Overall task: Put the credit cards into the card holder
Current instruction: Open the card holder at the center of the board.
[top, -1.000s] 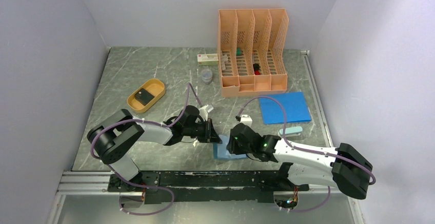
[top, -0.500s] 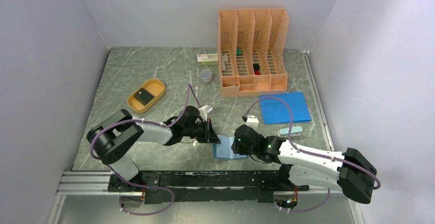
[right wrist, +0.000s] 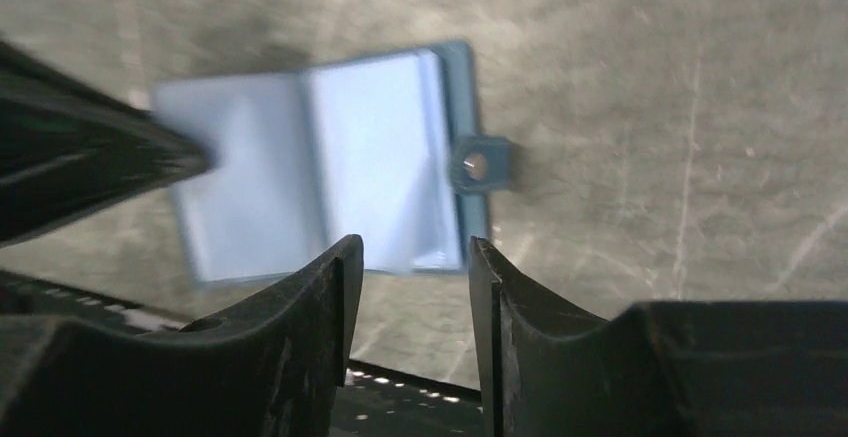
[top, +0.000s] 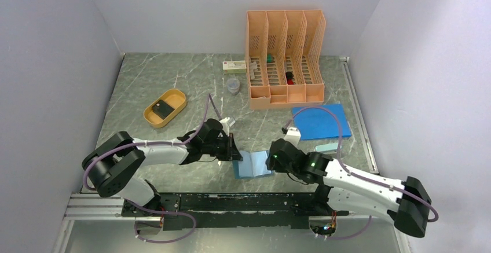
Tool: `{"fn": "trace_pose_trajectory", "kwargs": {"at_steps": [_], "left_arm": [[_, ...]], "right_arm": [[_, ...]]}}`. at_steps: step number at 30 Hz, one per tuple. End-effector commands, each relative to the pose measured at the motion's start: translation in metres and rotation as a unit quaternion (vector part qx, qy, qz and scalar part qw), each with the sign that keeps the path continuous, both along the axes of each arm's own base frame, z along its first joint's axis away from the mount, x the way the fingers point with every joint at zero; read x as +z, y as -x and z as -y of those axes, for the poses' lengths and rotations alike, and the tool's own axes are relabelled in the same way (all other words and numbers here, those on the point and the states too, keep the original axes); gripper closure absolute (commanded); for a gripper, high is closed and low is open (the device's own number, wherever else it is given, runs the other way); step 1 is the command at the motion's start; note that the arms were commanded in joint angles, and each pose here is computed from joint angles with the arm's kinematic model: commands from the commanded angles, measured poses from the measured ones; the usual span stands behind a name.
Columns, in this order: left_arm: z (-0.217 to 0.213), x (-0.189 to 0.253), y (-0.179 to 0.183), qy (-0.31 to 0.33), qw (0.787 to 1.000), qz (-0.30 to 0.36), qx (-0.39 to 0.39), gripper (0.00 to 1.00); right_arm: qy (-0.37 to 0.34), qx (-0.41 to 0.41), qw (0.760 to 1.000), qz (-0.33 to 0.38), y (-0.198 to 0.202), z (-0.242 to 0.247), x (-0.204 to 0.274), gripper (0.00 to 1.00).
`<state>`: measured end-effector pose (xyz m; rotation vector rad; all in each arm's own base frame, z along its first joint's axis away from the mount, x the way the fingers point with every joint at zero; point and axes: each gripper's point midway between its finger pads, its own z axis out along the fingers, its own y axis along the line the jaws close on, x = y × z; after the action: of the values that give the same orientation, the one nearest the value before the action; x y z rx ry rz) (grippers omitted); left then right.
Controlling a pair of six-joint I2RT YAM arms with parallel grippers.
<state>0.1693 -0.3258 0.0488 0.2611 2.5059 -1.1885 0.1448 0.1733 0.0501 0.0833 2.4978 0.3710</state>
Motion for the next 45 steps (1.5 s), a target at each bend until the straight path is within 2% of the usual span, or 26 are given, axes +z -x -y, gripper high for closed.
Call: {"fn": "trace_pose_trajectory", "kwargs": {"at_steps": [1, 4, 6, 8, 16, 25, 36, 42, 45], "left_arm": [[-0.005, 0.004, -0.008, -0.022, 1.000, 0.019, 0.007, 0.95], [-0.002, 0.008, -0.007, -0.012, 1.000, 0.018, 0.005, 0.95], [0.001, 0.012, -0.008, -0.004, 1.000, 0.016, 0.005, 0.95], [0.005, 0.016, -0.008, 0.007, 1.000, 0.013, 0.003, 0.95], [0.019, 0.029, -0.005, 0.038, 0.999, 0.000, -0.013, 0.95], [0.028, 0.030, -0.007, 0.048, 0.999, -0.007, -0.025, 0.95], [0.039, 0.013, -0.001, 0.050, 0.997, -0.027, -0.043, 0.89], [0.045, 0.011, 0.001, 0.057, 0.996, -0.030, -0.056, 0.80], [0.046, 0.010, 0.001, 0.055, 0.996, -0.030, -0.056, 0.83]], "right_arm": [[-0.061, 0.053, 0.994, 0.070, -0.012, -0.022, 0.060, 0.52], [-0.133, 0.137, 0.977, 0.090, -0.005, -0.059, 0.090, 0.50], [-0.144, 0.172, 0.971, 0.076, -0.001, -0.077, 0.091, 0.49], [-0.125, 0.182, 0.974, 0.050, 0.000, -0.084, 0.073, 0.48], [-0.112, 0.149, 0.982, 0.013, 0.000, -0.082, 0.019, 0.47], [-0.063, 0.119, 0.991, -0.007, -0.003, -0.064, -0.021, 0.52], [-0.055, 0.110, 0.992, -0.018, -0.001, -0.057, -0.032, 0.52], [-0.053, 0.108, 0.993, -0.017, -0.002, -0.056, -0.032, 0.49], [-0.053, 0.108, 0.993, -0.017, -0.002, -0.055, -0.031, 0.48]]}}
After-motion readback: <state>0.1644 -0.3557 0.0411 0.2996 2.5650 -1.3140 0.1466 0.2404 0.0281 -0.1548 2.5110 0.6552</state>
